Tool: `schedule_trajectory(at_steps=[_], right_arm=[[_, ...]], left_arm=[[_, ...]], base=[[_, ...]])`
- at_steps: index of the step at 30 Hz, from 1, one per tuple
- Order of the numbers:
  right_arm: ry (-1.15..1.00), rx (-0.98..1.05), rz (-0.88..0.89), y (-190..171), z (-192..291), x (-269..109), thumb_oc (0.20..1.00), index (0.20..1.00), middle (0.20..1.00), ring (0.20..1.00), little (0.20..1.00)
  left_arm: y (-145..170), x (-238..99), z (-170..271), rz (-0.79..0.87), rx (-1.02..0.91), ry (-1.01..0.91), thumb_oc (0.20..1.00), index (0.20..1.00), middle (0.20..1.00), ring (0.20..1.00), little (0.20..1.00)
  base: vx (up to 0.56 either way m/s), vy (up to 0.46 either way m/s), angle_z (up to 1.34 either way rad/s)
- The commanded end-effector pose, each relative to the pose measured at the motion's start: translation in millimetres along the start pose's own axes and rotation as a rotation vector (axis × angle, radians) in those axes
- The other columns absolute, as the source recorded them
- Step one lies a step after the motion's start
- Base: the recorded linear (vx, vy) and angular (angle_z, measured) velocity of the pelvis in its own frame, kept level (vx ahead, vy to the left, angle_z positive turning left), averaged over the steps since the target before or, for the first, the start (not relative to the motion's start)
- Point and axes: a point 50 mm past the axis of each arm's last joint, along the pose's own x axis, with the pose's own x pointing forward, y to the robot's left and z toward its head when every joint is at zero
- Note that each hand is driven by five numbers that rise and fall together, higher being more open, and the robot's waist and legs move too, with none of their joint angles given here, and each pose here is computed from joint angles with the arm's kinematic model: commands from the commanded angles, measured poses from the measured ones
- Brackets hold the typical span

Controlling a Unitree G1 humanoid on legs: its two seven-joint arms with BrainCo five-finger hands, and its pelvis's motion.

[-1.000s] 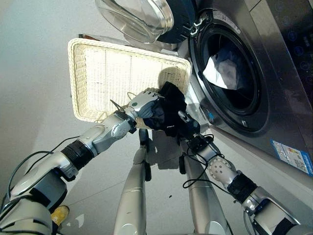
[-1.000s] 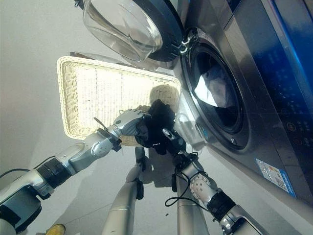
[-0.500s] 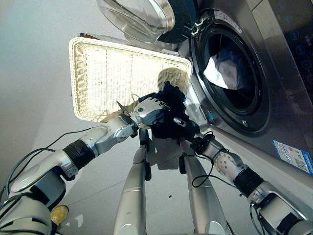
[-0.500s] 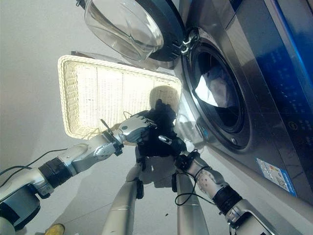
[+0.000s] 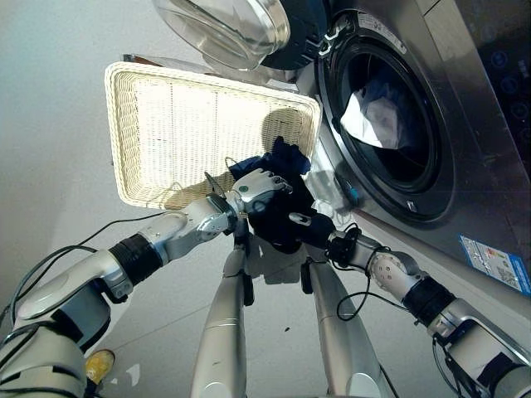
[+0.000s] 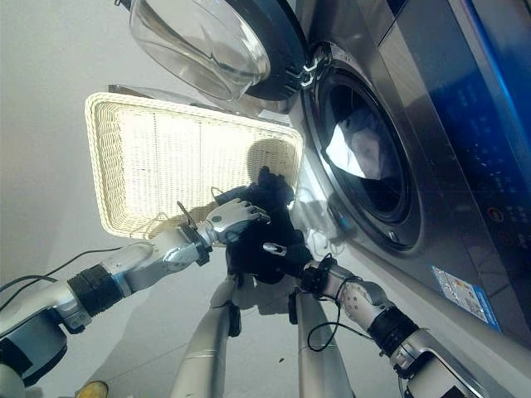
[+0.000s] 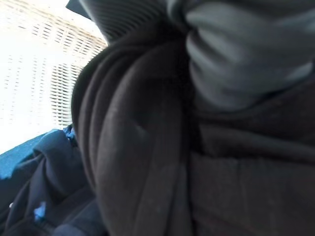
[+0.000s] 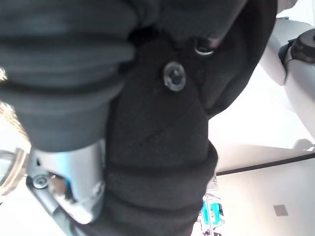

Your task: Put the clothes into the washing machine.

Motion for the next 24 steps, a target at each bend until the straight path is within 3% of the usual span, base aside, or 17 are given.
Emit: schedule_trajectory(at_steps=[1,5,7,8,20,24], right_arm=[[-0.024,0.048,0.327,64.2,-8.3,16.4,0.228,0.228,0.228,0.228,0.228],[-0.073,0.056,0.322,65.0,-4.1,16.1,0.200,0.200,0.200,0.200,0.200],[-0.085,0.062,0.314,64.2,-5.1,15.9,0.200,0.200,0.200,0.200,0.200],[-0.092,0.071,0.304,63.2,-7.2,15.4,0.200,0.200,0.200,0.200,0.200],[-0.253,0.066,0.150,35.6,1.8,4.5,0.200,0.200,0.200,0.200,0.200],[-0.369,0.026,0.058,20.3,11.3,-2.2,0.200,0.200,0.200,0.200,0.200]], left_arm=[[23.0,12.9,25.5,0.110,0.002,-0.119,0.200,0.200,0.200,0.200,0.200],[18.6,13.2,26.3,0.101,-0.030,-0.110,0.200,0.200,0.200,0.200,0.200],[16.0,13.5,25.6,0.103,-0.050,-0.089,0.460,0.460,0.460,0.460,0.460],[12.7,12.7,24.9,0.103,-0.067,-0.072,1.000,1.000,1.000,1.000,1.000],[-9.2,-10.5,-1.4,0.187,-0.252,0.146,1.000,1.000,1.000,1.000,1.000],[-24.1,-28.1,-26.8,0.349,-0.483,0.400,1.000,1.000,1.000,1.000,1.000]], base=[[0.00,0.000,0.00],[0.00,0.000,0.00],[0.00,0.000,0.00],[0.00,0.000,0.00],[0.00,0.000,0.00],[0.01,-0.004,-0.01]])
